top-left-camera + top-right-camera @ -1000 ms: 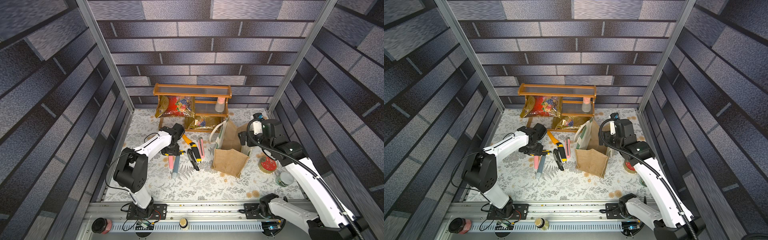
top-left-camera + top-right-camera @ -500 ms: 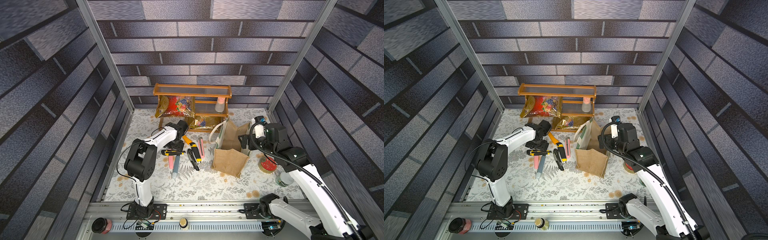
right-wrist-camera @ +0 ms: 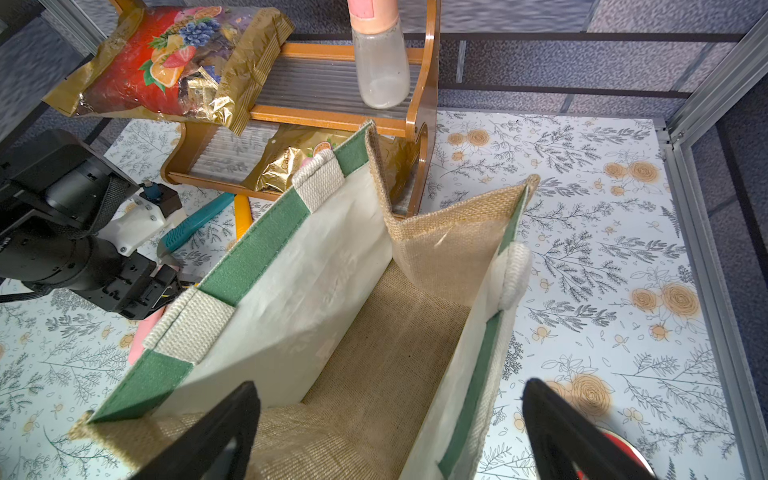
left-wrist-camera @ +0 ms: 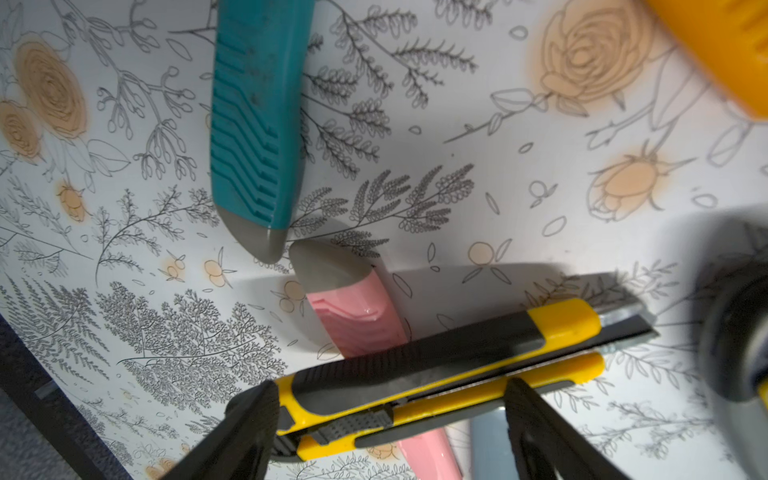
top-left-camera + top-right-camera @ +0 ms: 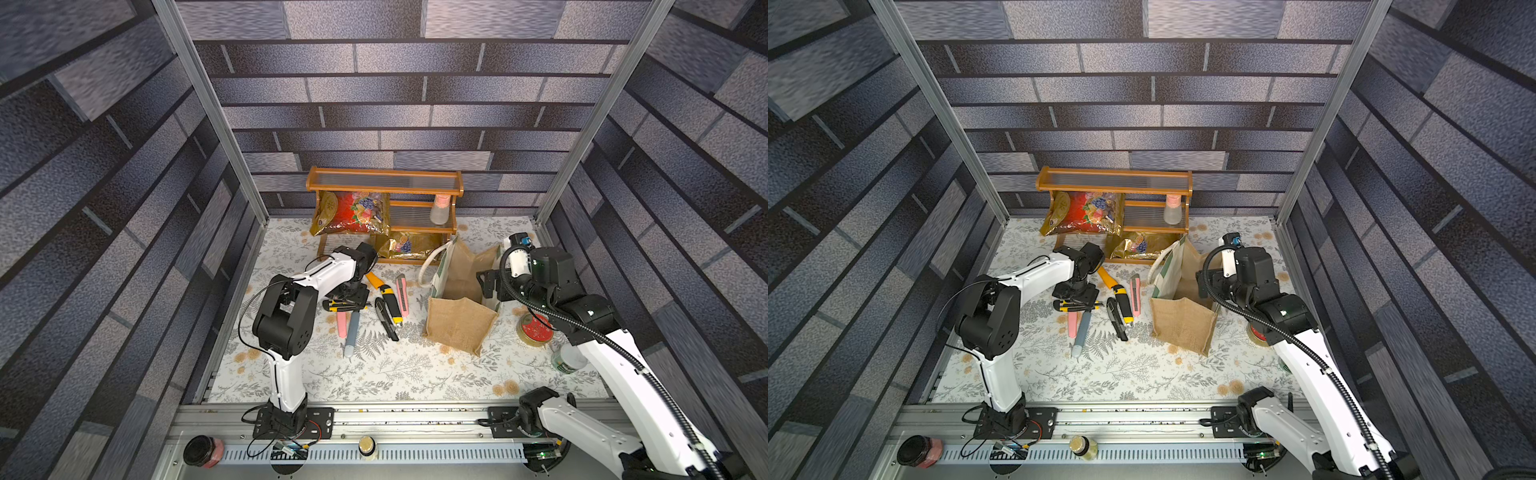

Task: Place the art knife into the pouch
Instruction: Move the utility knife at the center of the board.

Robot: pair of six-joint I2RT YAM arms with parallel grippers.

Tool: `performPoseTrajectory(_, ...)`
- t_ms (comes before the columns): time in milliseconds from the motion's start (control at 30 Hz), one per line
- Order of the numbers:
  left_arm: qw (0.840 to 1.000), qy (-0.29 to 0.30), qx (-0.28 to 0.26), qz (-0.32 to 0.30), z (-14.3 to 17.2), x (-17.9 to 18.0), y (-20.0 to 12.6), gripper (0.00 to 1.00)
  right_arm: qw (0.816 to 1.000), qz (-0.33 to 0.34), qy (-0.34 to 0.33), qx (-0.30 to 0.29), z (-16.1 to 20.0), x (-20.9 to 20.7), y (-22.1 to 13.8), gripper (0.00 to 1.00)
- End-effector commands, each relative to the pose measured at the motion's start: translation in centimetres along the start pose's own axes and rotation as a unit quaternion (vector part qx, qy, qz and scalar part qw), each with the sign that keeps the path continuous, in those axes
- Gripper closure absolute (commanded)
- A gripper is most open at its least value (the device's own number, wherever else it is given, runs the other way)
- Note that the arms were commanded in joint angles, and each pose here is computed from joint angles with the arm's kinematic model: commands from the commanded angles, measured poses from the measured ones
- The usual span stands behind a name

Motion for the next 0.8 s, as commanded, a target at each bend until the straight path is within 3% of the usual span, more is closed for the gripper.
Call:
performPoseTrajectory(0, 0.999, 0.0, 0.041, -0.004, 2.2, 0.2, 0.5, 0.13, 1.0, 0.007, 0.01, 0.003, 0.4, -0.3, 0.1, 0.0)
performPoseTrajectory(433, 0.998, 0.0, 0.057, 0.006, 3.3, -0.2, 0.0, 0.13, 1.0, -0.003, 0.021, 0.001, 0.4, 0.1, 0.1, 0.0)
performPoseTrajectory(633, 0.997, -0.067, 0.018, 0.021, 2.1, 1.3, -2.0, 0.08, 1.0, -0.009, 0.023, 0.006, 0.8, 0.3, 0.2, 0.0)
performPoseTrajectory(767, 0.993, -0.106, -0.015, 0.051, 1.7, 1.4, -3.8, 0.0, 1.0, -0.012, 0.022, 0.006, 0.9, 0.4, 0.2, 0.0)
Point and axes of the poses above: each gripper's point midway between its finger pads, its own y axis out along the fingers, its own x axis along the line the jaws close on, z = x × y, the point moved 1 cm from there along -y, back along the fingers, and after that the axes turned 13 degrees about -y, right-handed, at the moved point
